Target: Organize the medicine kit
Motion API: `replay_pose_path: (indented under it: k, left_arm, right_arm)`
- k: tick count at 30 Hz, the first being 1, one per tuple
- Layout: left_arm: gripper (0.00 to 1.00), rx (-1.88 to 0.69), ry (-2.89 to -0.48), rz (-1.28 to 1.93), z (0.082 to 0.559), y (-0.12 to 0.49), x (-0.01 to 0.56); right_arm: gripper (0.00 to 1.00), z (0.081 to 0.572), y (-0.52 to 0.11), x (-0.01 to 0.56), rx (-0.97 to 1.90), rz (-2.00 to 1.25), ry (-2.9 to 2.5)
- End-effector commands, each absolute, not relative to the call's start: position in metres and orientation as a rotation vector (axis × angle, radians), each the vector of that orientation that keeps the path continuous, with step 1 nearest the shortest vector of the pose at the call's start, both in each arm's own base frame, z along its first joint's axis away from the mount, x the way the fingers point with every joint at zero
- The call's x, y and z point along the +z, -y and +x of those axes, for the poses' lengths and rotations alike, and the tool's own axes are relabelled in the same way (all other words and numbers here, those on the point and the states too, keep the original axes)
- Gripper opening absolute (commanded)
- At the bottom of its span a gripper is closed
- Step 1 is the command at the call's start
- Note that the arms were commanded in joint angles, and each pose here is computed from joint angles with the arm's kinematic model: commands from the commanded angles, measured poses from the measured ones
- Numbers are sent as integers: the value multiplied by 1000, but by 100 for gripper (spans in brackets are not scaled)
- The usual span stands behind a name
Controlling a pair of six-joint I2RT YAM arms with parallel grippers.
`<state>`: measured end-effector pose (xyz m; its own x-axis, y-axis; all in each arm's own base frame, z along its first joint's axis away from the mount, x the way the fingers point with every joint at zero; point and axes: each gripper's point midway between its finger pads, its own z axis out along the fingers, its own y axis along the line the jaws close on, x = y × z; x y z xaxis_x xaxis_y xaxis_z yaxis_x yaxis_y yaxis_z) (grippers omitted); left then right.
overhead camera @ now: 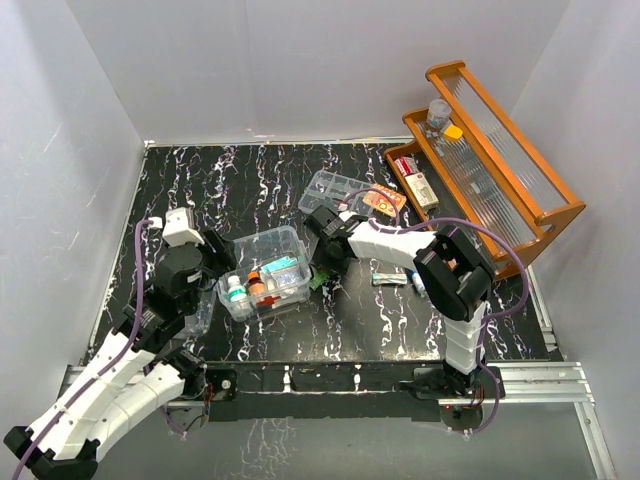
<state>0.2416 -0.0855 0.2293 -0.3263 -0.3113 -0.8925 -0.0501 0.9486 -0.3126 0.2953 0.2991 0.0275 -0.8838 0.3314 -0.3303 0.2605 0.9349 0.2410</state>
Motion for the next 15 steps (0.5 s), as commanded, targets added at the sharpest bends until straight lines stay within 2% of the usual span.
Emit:
replay_pose_path:
  k: [1,6,15]
  left_arm:
    - [54,-252,-1879,-283,241,80,231]
    - [54,-250,-1880,-285,242,80,231]
    - [54,-244,-1892,-277,242,81,228]
  right_arm:
    - [40,296,-295,44,255,459,-2685]
    - [40,296,-288,45,222,382,-2679]
    - [39,286,-269,44,120,-19,-2753]
